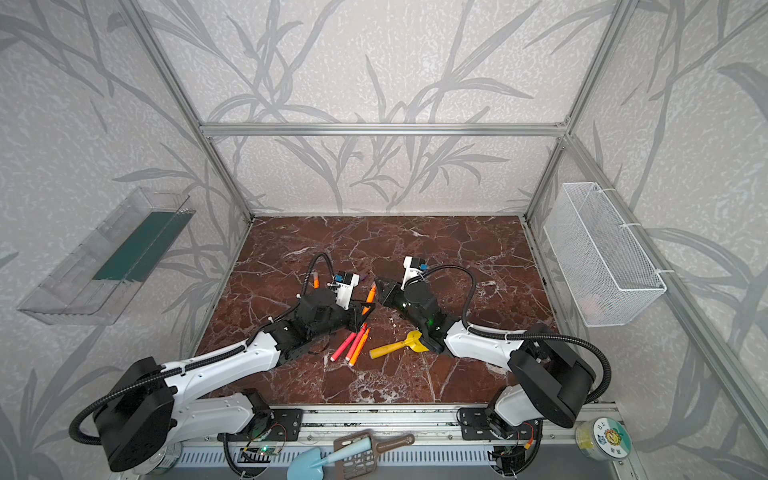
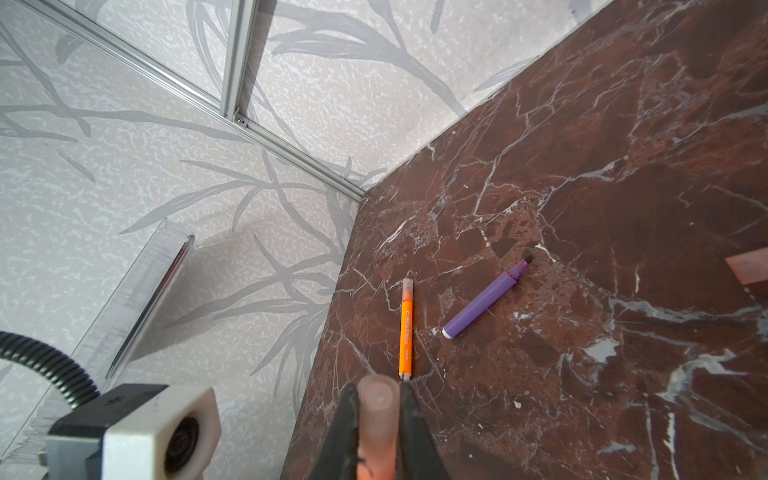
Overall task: Insert the pens into the pen caps
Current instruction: 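Press the cap onto the marker tip with the right gripper while the left holds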
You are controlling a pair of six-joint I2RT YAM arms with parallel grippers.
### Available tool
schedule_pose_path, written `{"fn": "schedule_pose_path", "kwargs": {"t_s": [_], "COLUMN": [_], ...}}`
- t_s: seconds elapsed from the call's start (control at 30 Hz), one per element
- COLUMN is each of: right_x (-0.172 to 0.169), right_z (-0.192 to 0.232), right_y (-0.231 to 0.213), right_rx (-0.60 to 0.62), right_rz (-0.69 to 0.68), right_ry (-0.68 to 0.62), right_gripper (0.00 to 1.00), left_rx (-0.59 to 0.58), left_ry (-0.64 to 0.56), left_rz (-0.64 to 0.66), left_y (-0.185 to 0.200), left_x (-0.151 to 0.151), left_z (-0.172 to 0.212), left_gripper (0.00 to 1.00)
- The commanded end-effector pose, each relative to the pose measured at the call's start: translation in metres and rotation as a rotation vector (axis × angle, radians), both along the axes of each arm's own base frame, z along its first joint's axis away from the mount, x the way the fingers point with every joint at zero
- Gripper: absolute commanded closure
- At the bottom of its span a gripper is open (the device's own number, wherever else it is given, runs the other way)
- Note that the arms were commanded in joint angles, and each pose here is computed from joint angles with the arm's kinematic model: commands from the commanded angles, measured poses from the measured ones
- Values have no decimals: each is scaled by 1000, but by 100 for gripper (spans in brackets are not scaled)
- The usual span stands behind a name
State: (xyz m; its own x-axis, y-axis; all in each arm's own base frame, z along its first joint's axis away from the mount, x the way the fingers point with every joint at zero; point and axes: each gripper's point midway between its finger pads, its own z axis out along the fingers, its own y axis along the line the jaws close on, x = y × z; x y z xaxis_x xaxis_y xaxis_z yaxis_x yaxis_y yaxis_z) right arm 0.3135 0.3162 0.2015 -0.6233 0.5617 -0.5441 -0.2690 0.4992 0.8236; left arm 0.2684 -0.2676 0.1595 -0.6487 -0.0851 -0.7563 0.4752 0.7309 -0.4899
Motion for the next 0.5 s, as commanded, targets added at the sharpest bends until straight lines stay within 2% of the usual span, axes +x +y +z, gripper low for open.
{"fn": "schedule_pose_path", "kwargs": {"t_s": [0.0,0.13,0.47], "right_x": [-18,-14,-5], "right_z": [-14,-14,-11], "right_y": [16,22,20], "right_rx": [-29,-36,-53], "right_rz": [101,110,169], "right_ry": [19,16,36], "right_gripper": [100,100,100], "left_rx": [-93,-114,-139], "left_ry": [-105,-133,-196], "left_rz": [49,-30,-73], "left_y": [6,-2,3], "left_x": [14,4,-10], "left_z": [36,45,59], "left_gripper": [100,100,100]}}
